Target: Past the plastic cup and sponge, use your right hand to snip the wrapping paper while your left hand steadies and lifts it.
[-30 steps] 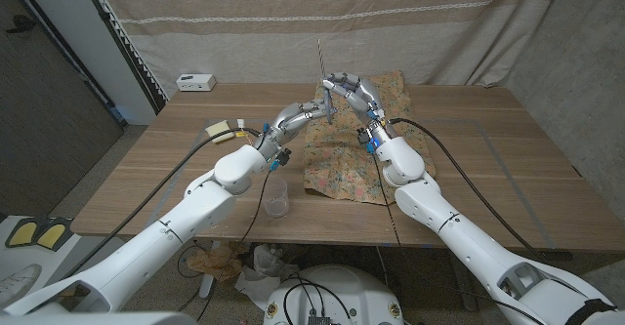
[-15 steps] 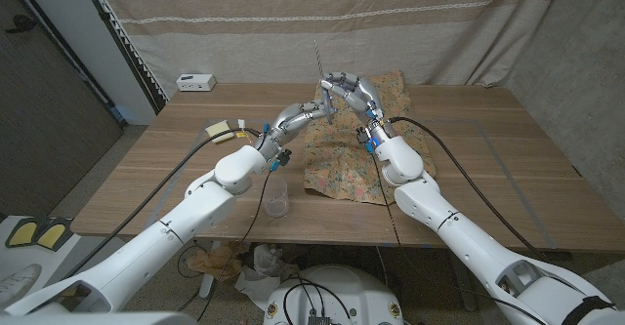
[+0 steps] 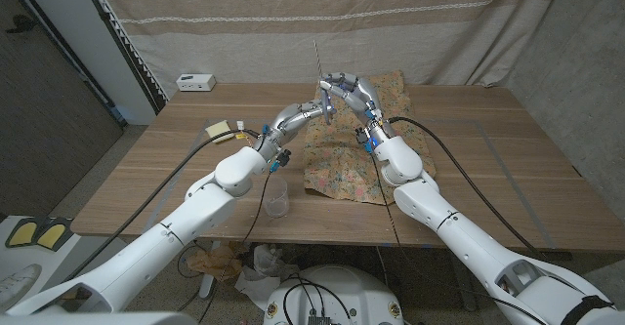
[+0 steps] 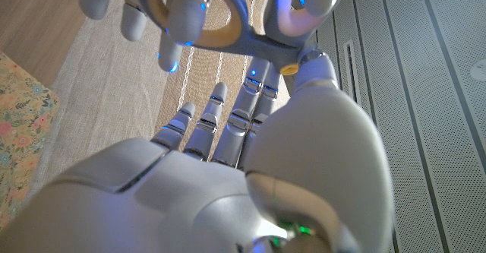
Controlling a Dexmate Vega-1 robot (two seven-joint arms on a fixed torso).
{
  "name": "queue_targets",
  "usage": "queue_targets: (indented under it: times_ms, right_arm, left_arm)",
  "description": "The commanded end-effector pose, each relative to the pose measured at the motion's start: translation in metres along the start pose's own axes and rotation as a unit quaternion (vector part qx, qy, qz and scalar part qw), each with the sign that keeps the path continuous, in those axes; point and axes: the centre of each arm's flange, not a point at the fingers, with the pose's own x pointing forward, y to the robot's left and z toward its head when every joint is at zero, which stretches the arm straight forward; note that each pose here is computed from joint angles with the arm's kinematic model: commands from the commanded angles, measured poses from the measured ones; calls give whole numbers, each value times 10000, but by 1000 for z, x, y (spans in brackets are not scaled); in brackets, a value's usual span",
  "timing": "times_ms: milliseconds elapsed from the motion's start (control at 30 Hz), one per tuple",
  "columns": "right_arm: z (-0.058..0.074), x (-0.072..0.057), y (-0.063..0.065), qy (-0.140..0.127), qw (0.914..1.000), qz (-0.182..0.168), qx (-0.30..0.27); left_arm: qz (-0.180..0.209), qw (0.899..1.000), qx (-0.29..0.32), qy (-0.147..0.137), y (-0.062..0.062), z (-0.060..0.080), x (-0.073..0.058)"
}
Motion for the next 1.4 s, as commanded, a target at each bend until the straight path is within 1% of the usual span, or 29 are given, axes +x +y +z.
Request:
queue_targets:
  times_ms: [33, 433, 867, 1233, 1400]
  right_arm:
    - [1, -2, 4, 14, 10000, 36, 69]
    - [3, -1, 7, -8, 9999, 96, 68]
    - [2, -1, 7, -20, 10000, 39, 18]
    - [2, -3, 7, -23, 10000, -24, 43]
    - [2, -5, 6, -27, 9999, -63, 105]
  left_arm:
    - [62, 10000, -32, -6, -1, 0, -4]
    - [-7, 10000, 2, 3, -7, 1, -2]
    - [-60, 10000, 21, 61, -12, 2, 1]
    - [105, 9998, -158, -13, -16, 1, 0]
    - [38, 9997, -217, -75, -17, 0, 0]
